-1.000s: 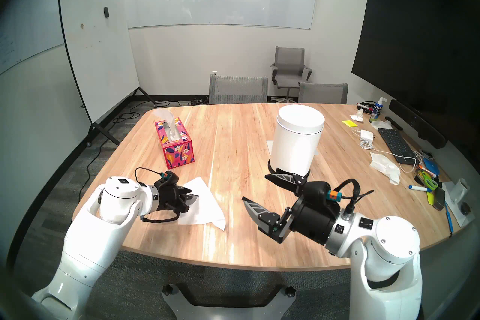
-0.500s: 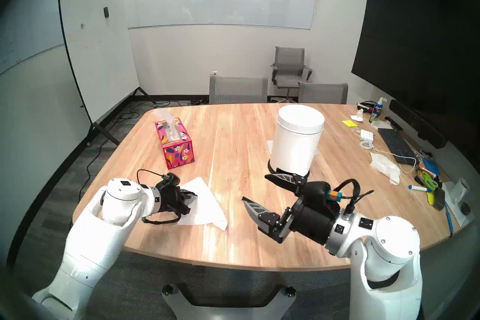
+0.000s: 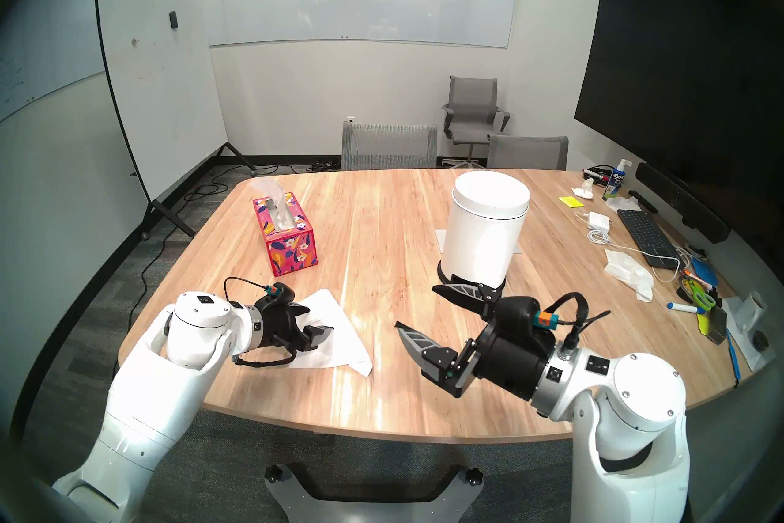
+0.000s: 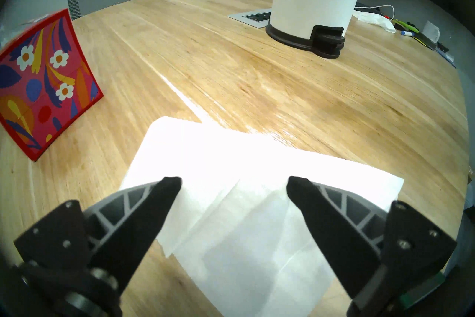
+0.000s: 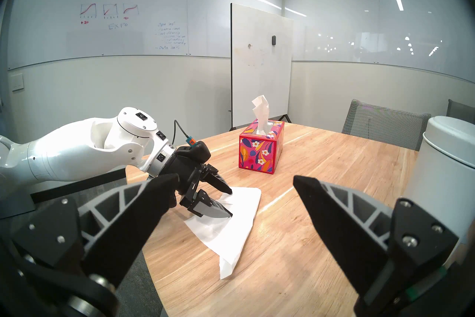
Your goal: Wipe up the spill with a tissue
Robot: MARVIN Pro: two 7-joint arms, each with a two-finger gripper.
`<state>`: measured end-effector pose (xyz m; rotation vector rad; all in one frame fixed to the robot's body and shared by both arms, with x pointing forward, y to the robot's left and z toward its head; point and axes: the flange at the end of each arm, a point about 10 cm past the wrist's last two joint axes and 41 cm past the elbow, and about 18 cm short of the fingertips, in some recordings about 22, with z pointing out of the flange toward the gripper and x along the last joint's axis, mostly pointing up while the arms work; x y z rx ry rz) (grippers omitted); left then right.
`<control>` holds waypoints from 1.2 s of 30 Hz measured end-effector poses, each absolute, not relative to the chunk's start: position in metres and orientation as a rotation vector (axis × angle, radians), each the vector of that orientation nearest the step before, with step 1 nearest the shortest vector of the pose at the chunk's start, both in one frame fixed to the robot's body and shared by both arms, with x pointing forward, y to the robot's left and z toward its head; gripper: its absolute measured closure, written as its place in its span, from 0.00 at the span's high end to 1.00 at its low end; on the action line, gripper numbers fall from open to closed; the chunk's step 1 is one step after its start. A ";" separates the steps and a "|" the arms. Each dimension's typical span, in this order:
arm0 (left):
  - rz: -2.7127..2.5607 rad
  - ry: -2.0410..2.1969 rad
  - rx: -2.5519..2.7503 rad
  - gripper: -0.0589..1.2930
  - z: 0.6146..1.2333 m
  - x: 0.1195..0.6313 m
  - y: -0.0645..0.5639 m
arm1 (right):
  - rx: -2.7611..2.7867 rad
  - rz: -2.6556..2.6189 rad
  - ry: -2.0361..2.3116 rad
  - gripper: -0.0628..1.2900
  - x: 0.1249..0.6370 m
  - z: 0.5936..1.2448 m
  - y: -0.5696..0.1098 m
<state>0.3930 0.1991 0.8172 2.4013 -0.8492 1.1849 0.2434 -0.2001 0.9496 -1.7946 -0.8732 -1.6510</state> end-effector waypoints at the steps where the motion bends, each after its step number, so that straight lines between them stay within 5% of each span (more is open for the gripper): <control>1: 1.185 -0.850 2.400 0.87 0.817 0.393 0.199 | -1.795 -1.651 -0.873 0.95 0.243 0.950 -0.200; 26: 1.172 -0.889 2.440 0.77 0.797 0.386 0.198 | -1.795 -1.651 -0.873 0.95 0.243 0.950 -0.200; 27: 1.173 -0.890 2.440 0.73 0.797 0.386 0.198 | -1.795 -1.651 -0.873 0.95 0.243 0.950 -0.200; 31: 1.173 -0.893 2.438 0.31 0.796 0.386 0.197 | -1.795 -1.651 -0.873 0.95 0.243 0.950 -0.200; 36: 1.173 -0.896 2.434 0.13 0.796 0.386 0.196 | -1.795 -1.651 -0.873 0.95 0.243 0.950 -0.200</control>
